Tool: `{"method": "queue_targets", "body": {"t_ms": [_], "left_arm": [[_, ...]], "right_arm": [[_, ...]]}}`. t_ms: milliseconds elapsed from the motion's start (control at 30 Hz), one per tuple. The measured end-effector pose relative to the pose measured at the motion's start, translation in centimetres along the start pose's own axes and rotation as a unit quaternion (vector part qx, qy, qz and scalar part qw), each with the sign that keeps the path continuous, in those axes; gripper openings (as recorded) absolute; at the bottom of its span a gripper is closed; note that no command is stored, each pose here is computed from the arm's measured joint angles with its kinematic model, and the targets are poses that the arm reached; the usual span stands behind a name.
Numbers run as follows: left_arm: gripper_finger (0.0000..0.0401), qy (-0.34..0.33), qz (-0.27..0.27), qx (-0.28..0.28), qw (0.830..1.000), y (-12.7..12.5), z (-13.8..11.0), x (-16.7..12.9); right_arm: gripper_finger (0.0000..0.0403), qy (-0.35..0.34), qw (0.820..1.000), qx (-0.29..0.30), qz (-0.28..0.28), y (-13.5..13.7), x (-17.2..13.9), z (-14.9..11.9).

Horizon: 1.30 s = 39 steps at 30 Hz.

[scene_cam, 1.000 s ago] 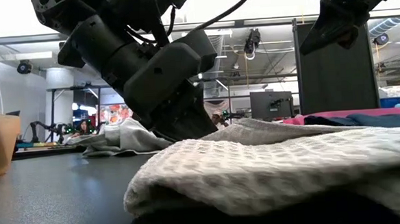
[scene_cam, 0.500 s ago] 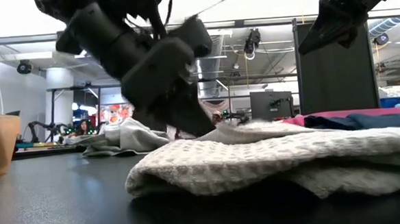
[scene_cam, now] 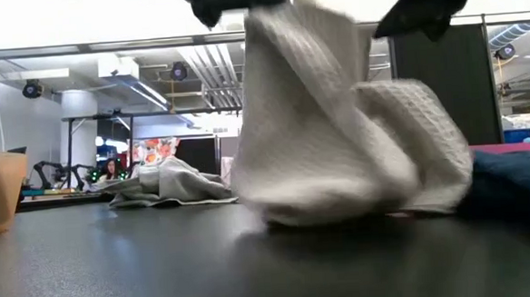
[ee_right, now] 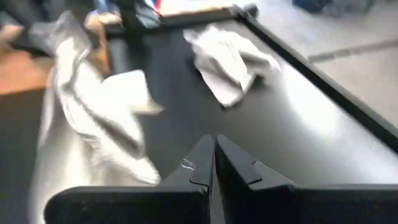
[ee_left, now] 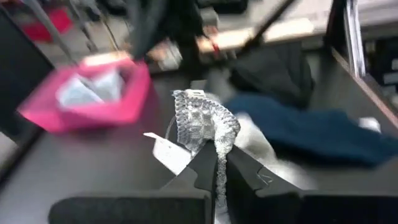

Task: Sort towels by color in basket
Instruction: Put the white microfiber towel into the pink bin

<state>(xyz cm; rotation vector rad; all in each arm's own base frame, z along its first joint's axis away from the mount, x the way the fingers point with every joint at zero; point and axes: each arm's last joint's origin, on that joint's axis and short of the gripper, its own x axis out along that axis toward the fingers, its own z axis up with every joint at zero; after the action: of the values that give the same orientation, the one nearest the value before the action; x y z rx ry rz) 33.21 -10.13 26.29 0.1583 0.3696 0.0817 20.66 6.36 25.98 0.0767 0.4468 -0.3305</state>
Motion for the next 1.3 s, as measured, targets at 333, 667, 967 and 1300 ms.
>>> {"method": "queue_targets", "body": {"t_ms": [333,667,967,1300], "left_arm": [[0.0000,-0.089,0.042,-0.005,0.995,1.9,3.6,-3.7],[0.0000,-0.128,0.112,-0.036,0.985,3.1,6.0,-5.5],[0.0000,-0.144,0.135,-0.033,0.980,2.8,9.2,-4.6],[0.0000,-0.103,0.168,0.011,0.980,1.7,11.6,-1.5]], "right_arm": [[0.0060,-0.063,0.996,-0.047,0.044,0.9,-0.3,1.3],[0.0227,-0.126,0.980,-0.053,0.146,2.0,-1.0,2.7],[0.0320,-0.159,0.977,-0.026,0.142,3.1,0.2,3.1],[0.0334,-0.168,0.984,-0.035,0.050,4.2,2.4,3.2]]}}
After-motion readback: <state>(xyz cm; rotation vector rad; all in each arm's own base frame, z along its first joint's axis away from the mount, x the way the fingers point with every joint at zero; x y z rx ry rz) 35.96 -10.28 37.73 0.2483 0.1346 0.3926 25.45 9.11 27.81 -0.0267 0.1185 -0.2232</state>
